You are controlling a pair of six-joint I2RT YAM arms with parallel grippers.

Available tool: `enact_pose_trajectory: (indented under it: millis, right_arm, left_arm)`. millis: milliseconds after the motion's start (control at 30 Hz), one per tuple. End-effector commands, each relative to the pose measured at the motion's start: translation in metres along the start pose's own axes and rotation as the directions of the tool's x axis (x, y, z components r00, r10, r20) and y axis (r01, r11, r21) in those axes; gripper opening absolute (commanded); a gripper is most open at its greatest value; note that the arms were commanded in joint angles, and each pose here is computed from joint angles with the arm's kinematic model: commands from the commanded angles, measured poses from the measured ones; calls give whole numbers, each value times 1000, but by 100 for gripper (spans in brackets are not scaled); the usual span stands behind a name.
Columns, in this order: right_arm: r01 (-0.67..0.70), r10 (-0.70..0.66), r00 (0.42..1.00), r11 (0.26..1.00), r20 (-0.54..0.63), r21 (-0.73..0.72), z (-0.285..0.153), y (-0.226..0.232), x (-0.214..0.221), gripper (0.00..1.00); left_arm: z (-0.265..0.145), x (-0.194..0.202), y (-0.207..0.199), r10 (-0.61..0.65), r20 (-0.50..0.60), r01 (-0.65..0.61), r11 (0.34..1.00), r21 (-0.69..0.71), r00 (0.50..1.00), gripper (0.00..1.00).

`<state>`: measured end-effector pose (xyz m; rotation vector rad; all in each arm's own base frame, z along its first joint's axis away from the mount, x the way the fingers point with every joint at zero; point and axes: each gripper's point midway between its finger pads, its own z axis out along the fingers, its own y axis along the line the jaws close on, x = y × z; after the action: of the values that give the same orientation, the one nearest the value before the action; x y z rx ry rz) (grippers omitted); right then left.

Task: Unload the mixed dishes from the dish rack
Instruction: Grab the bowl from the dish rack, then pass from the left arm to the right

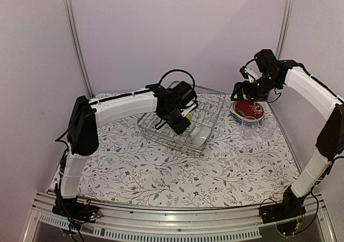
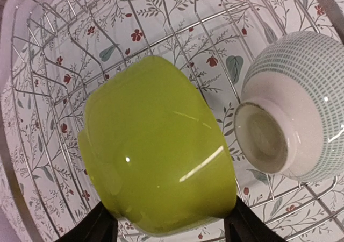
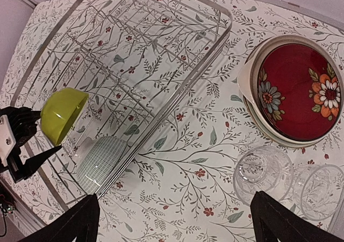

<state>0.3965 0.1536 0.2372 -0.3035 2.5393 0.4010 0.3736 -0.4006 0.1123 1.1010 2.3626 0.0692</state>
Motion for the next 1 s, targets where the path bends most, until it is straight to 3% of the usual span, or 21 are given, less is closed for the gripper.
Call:
enact_pose_trajectory:
  millis: [0, 400, 600, 767, 967]
  right_arm:
    - [-4, 5, 999, 1000, 33, -16, -9, 3, -7, 99]
    - [-8, 10, 999, 999, 35, -39, -10, 7, -9, 99]
    - [-12, 16, 999, 996, 42, -89, -12, 16, -11, 99]
    - [-23, 43, 996, 969, 78, -244, -19, 43, -21, 99]
    - [-52, 112, 990, 848, 83, -528, -29, 105, -29, 99]
  left_arm:
    - [-28, -15, 13, -19, 73, 20, 1000, -10, 997, 53]
    - [-44, -20, 21, -67, 125, 64, 997, 31, 990, 49]
    - [-64, -28, 25, -125, 207, 104, 989, 106, 970, 48]
    - [-87, -40, 39, -204, 318, 156, 973, 172, 926, 48]
    - [-110, -46, 52, -231, 413, 179, 970, 163, 881, 48]
